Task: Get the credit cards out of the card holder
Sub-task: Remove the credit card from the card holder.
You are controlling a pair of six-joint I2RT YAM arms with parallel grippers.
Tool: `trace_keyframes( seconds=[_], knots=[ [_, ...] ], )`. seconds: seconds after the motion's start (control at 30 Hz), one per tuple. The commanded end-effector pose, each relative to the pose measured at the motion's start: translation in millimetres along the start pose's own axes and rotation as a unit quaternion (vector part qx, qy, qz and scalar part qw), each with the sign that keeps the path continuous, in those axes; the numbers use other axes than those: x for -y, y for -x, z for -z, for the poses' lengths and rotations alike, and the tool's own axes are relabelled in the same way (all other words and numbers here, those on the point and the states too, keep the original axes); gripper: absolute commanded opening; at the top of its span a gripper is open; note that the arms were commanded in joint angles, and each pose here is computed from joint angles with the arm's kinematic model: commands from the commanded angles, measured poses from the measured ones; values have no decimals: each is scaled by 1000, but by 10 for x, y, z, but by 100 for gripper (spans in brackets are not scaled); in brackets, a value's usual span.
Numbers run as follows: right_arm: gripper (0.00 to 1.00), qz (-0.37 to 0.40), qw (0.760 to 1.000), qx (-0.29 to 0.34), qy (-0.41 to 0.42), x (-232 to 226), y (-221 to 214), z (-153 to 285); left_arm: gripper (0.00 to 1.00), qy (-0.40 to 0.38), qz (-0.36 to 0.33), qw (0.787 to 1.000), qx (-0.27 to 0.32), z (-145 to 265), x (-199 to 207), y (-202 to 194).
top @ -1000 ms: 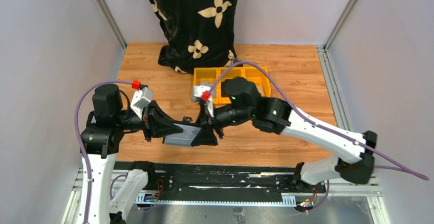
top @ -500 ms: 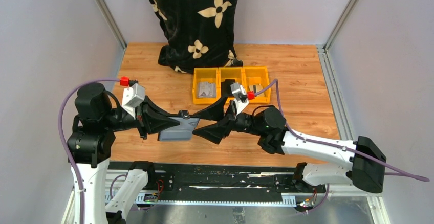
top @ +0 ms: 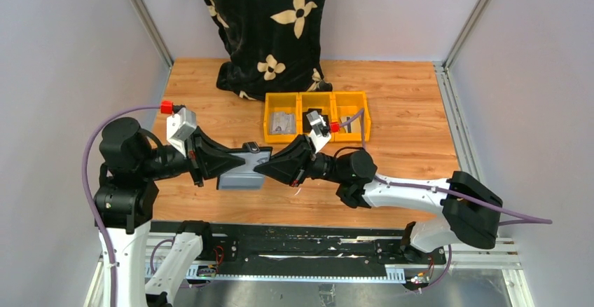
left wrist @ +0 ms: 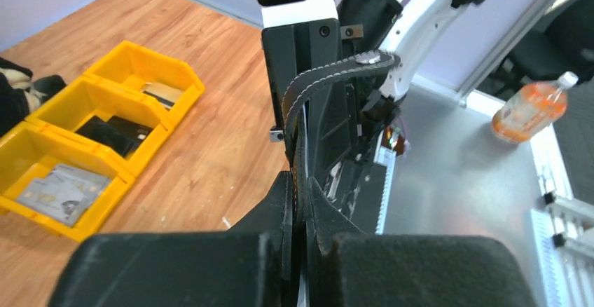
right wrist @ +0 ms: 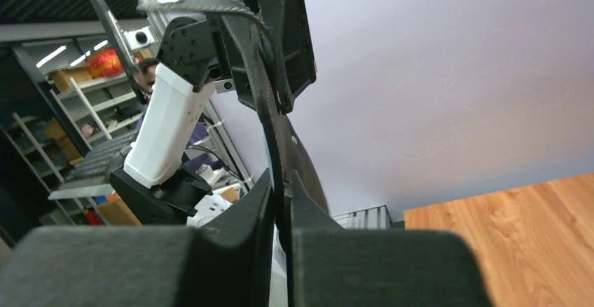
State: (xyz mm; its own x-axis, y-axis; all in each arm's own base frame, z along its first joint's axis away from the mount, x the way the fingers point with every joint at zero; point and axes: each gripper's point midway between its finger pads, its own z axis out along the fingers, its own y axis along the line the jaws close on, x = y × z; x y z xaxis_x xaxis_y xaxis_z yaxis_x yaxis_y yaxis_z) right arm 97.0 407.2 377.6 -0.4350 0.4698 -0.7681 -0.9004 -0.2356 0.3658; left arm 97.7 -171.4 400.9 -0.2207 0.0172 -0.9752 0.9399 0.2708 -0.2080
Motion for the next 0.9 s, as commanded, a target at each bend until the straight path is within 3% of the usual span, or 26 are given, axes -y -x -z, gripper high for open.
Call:
trace_keyframes(
  seconds=[0.0, 0.03, 0.07, 0.13, 0.23, 0.4, 0.5, 0.87],
  knots=[
    [0, -10, 999, 27, 40, -140, 319, -40, 3, 42, 11, 997, 66, -11, -72, 198],
    [0, -27, 999, 4, 38, -118, 304, -20, 15, 55, 10, 995, 80, -7, -108, 204],
    [0, -38, 999, -20, 29, -61, 342, -9, 36, 68, 4, 994, 83, 5, -136, 175],
    [0, -62, 991, -116, -20, 95, 176, 66, 68, 97, -4, 993, 67, 30, -233, 78],
    [0, 0, 962, -260, -88, 197, 9, 270, 92, 93, 27, 995, 21, 8, -310, -184],
    [0, -21, 913, -403, -65, 9, -147, 525, 94, 8, 43, 999, -14, -44, -140, -432],
    [0, -22, 892, -448, -63, 15, -195, 592, 90, -18, 48, 999, -16, -59, -99, -463],
    [0, -16, 880, -475, -26, -74, -166, 416, 82, -64, 106, 992, -29, -112, -128, -714]
  ],
)
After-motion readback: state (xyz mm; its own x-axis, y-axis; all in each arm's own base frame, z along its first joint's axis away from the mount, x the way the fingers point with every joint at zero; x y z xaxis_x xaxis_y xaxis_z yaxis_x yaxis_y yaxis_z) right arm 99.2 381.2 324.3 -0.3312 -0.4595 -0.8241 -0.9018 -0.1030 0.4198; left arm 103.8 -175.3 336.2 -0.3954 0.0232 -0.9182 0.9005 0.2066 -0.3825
